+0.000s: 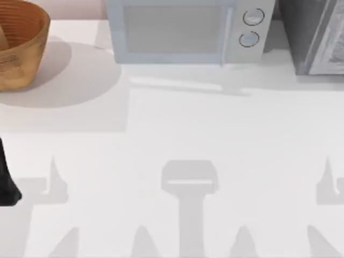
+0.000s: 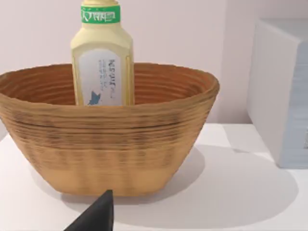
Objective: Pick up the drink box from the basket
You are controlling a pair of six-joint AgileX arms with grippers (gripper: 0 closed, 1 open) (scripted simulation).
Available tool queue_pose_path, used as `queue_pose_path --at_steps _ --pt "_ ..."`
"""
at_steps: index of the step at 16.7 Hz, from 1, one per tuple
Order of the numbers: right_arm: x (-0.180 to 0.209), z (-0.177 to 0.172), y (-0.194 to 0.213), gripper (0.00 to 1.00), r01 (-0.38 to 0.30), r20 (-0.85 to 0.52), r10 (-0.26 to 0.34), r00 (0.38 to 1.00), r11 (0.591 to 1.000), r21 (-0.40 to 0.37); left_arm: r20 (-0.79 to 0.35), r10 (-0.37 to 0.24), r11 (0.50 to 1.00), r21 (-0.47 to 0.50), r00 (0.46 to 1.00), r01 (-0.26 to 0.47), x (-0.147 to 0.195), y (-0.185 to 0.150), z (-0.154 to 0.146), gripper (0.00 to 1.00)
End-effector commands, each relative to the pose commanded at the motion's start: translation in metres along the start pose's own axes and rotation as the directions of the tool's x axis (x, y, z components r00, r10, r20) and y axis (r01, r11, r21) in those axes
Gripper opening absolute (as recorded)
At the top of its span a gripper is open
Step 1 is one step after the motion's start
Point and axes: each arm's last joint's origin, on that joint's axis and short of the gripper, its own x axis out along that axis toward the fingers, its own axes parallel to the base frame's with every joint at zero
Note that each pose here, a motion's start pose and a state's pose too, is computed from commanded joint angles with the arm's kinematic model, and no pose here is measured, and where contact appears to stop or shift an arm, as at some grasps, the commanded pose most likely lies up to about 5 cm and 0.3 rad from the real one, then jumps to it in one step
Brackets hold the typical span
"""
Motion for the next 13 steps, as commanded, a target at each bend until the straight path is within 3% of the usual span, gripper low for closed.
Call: queue_pose_path --at_steps 8,13 --pt "0.0 0.0 0.0 1.0 0.0 0.0 0.0 1.0 1.0 0.0 -0.003 -0.004 1.0 -0.006 1.0 0.003 0.011 0.002 0.024 1.0" --pt "0.0 0.0 0.0 1.0 0.0 0.0 0.0 1.0 1.0 0.0 0.001 -0.008 1.0 -0.009 1.0 0.008 0.05 0.008 0.063 1.0"
